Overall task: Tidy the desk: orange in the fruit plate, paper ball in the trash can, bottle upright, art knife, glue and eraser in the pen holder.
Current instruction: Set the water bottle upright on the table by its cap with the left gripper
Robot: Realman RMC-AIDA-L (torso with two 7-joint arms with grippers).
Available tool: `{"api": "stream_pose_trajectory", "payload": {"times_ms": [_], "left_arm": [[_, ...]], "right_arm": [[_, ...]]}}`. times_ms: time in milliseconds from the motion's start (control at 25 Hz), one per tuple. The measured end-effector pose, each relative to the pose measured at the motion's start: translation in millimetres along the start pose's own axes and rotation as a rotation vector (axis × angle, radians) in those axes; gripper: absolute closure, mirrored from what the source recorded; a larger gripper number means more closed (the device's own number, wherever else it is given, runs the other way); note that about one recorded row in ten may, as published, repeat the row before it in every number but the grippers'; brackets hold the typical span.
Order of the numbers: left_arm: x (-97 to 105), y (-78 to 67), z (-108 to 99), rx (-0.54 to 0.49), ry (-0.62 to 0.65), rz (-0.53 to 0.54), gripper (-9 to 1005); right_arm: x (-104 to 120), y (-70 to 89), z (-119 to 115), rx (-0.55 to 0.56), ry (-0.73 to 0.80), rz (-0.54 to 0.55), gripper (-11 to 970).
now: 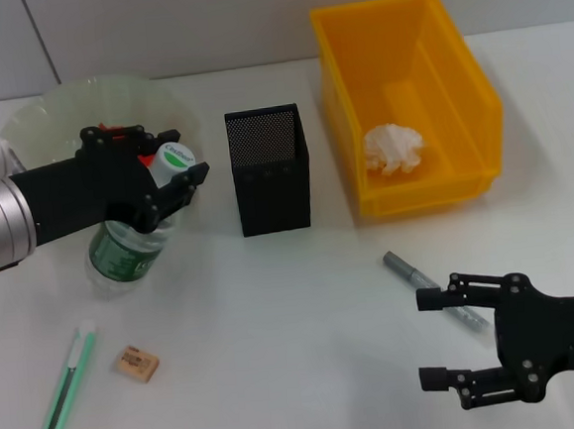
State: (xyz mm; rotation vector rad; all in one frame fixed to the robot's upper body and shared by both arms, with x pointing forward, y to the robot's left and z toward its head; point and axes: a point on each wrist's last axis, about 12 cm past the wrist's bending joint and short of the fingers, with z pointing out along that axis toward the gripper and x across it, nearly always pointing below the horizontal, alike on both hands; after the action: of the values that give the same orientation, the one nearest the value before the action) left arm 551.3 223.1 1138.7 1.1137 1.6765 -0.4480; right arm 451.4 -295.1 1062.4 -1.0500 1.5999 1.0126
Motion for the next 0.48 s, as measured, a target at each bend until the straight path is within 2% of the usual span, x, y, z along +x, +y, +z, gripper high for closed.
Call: {"api": "stream_pose_trajectory", "payload": {"times_ms": [480], "left_arm": [[6.0, 2.2, -7.7, -0.041, -0.019, -0.05, 561]], "right_arm": [[-1.1, -2.5, 3.6, -0.011, 0.0, 0.001, 140]]}}
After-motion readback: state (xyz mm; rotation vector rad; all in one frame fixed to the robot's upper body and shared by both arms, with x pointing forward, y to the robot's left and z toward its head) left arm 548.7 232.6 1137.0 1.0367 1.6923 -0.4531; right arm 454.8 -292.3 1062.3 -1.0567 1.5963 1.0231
